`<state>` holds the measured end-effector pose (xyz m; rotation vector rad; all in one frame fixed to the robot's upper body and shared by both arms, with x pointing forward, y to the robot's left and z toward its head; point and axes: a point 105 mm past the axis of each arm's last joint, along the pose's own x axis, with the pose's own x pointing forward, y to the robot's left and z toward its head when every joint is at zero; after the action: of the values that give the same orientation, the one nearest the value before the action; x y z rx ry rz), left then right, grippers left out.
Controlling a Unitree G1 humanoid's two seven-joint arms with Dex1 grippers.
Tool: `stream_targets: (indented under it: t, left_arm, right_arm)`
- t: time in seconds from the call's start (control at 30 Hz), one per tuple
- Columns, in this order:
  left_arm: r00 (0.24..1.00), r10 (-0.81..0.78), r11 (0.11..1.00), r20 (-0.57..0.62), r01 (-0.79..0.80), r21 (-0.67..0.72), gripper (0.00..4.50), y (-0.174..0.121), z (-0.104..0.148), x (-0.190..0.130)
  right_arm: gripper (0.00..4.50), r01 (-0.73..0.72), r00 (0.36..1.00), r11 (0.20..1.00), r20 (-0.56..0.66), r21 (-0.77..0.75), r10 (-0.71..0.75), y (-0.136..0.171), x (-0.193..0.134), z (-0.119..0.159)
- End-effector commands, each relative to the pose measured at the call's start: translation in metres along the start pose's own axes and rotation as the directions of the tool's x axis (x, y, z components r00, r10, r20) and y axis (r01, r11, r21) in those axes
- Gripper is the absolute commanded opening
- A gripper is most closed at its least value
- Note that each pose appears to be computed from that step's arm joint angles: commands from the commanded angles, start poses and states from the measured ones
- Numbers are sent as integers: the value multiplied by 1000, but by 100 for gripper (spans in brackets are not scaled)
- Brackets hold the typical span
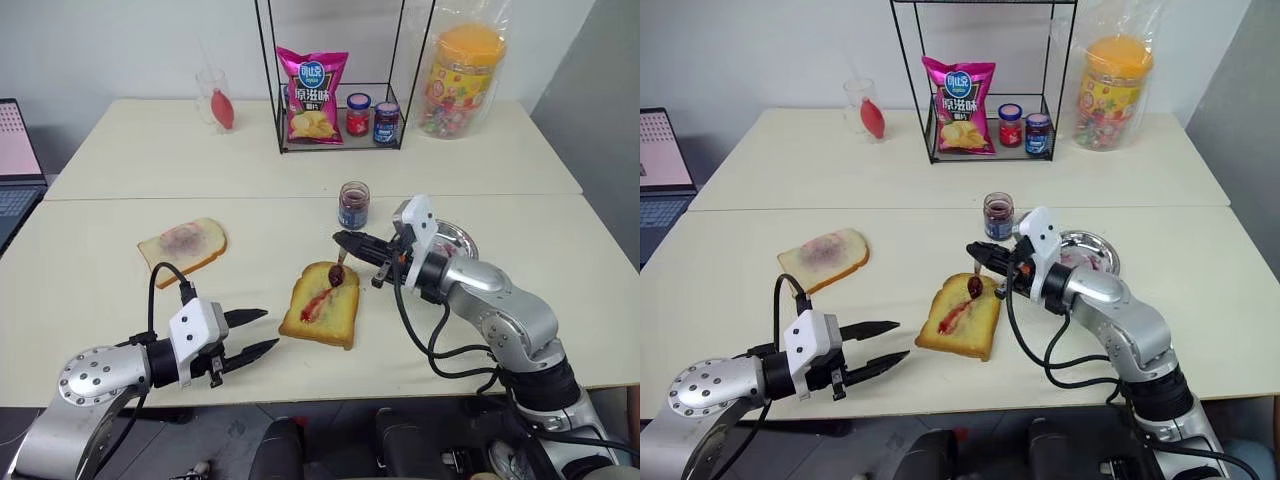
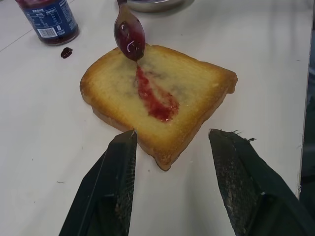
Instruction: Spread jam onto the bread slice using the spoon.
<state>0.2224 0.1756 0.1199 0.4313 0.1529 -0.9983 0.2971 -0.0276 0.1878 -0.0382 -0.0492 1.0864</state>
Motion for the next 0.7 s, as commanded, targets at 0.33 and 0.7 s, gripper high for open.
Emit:
stream_targets:
  t: [0.33, 0.7]
  left_arm:
    - [1000, -10, 1000, 24, 9, 18, 241, -1, 4, 5]
    - [1000, -5, 1000, 22, 4, 20, 241, 1, 3, 4]
  right_arm:
    - [4, -129, 983, 971, 102, -201, 152, 31, 3, 23]
    - [4, -28, 988, 998, 151, 55, 20, 7, -2, 21]
